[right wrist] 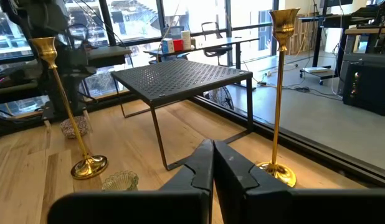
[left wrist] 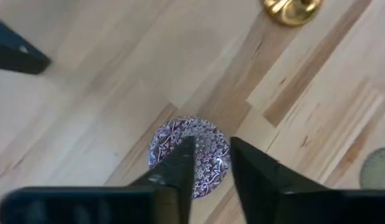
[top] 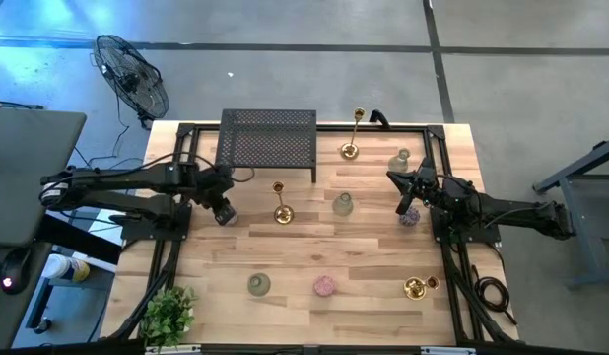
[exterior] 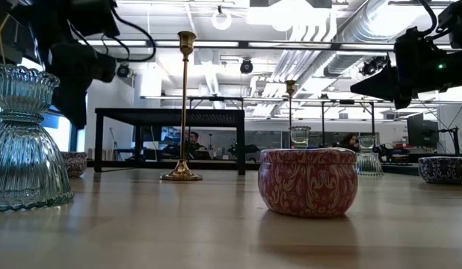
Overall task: Pick & Place candle stick holders
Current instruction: Put the red scented candle on the shelf
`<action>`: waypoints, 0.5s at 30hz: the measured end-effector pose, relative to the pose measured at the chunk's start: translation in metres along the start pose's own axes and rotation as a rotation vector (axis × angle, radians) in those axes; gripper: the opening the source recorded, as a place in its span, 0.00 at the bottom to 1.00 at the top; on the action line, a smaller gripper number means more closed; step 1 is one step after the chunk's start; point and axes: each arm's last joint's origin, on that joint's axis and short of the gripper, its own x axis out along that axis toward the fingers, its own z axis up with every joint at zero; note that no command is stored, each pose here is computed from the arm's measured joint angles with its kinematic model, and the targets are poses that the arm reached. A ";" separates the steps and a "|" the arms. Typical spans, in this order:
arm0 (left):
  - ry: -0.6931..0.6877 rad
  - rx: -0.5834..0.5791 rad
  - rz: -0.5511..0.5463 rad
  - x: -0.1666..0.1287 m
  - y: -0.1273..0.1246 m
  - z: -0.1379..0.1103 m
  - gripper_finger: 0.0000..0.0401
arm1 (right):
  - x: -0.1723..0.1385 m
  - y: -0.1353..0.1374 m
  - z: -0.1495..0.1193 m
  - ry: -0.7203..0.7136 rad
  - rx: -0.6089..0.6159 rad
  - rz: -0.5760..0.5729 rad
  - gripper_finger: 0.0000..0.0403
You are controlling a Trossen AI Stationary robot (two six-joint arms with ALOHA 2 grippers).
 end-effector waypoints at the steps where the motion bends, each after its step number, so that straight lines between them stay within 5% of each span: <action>1: 0.014 -0.007 0.008 0.003 0.000 0.001 0.31 | 0.000 0.000 0.000 0.000 0.000 0.001 0.00; 9: 0.117 -0.022 0.064 0.018 -0.003 0.005 0.69 | 0.000 0.000 0.000 0.000 0.000 -0.001 0.00; 15: 0.163 -0.014 0.090 0.019 -0.006 0.011 0.88 | 0.000 0.000 0.000 0.000 0.000 -0.002 0.00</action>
